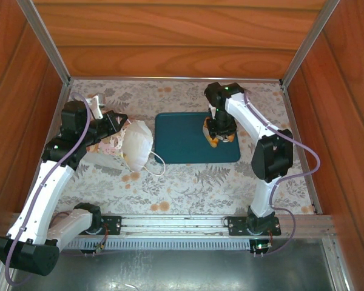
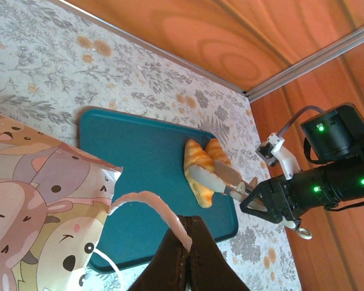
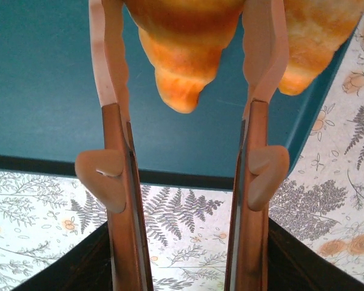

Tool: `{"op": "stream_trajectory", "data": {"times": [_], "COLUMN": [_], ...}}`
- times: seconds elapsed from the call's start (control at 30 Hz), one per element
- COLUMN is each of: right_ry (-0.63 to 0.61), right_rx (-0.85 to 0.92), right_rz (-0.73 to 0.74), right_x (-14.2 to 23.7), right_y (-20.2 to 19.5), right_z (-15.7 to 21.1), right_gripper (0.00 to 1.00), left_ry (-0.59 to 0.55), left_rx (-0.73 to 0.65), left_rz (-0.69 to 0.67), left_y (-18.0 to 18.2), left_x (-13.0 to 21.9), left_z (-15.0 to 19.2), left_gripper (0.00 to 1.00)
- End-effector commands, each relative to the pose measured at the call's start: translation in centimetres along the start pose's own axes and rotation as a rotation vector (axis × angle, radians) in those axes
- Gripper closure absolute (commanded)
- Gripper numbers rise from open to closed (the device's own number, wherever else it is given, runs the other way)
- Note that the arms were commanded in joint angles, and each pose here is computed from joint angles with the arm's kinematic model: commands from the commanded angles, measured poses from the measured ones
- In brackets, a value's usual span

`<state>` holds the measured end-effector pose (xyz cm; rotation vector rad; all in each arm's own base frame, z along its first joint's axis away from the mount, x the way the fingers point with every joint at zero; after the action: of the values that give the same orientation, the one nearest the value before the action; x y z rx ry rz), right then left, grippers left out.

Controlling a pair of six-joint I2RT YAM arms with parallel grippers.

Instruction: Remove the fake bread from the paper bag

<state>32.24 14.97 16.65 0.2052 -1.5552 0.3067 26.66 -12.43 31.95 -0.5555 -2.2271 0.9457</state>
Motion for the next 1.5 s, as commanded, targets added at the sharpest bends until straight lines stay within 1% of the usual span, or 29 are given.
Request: {"op": "stream_trajectory", "data": {"times": [0.0,0.17,0.33,0.47,0.6,0.83,1.1,1.23,1.47], "right_ry": [-0.030,-0.028,0.000,-0.015,-0.048,-0.013,-0.017,-0.024,-0.102], "right_rx": [-0.068,-0.061,-0.036,-0.020,-0.010,-0.008,-0.008,0.002,0.021], "right_rz": [0.000,0.007,0.040,0.050,0.048,0.072,0.101,0.070,0.008], "right_x": [0.8,0.4,0.1,0.4,0.9,0.2,0.1,0.3,2.2], "right_y": [0.0,0.0,-0.4,-0.5,-0.6,-0.9,-1.3,-0.8,-0.2], "right_z": [-0.7,-1.3,-1.3,-1.4,-1.6,-1.1,-1.3,-1.3,-1.2], "right_gripper": [0.44,0.44,0.39,0.37,0.38,0.41,0.39,0.37,0.34], "left_ry": [-0.011,-0.012,-0.013,-0.010,-0.005,-0.006,-0.008,-0.005,-0.006], "left_rx": [-0.026,-0.026,-0.024,-0.020,-0.014,-0.008,-0.006,-0.003,-0.006], "left_rz": [0.036,0.037,0.039,0.040,0.044,0.047,0.051,0.051,0.056], "left_y": [-0.7,-0.6,-0.7,-0.6,-0.7,-0.7,-0.8,-0.8,-0.9], "left_x": [0.1,0.2,0.1,0.0,-0.1,-0.2,-0.1,-0.2,-0.2], "left_z": [-0.2,-0.1,-0.1,-0.1,-0.1,-0.1,-0.2,-0.2,-0.3], "left_gripper": [1.00,1.00,1.00,1.00,1.00,1.00,1.00,1.00,1.00]}}
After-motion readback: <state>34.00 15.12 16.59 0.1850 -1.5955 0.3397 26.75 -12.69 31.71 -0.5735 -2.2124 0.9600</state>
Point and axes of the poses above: each hand's point on the last joint's axis, 136 mm out from that joint toward the fingers, its own x axis back along the fingers, its own y axis along the line the jaws close on, z = x × y, the point moved 3 cm from there along x, back along the fingers, and after that the axes turned 5 degrees about x, right-handed, at the moved point
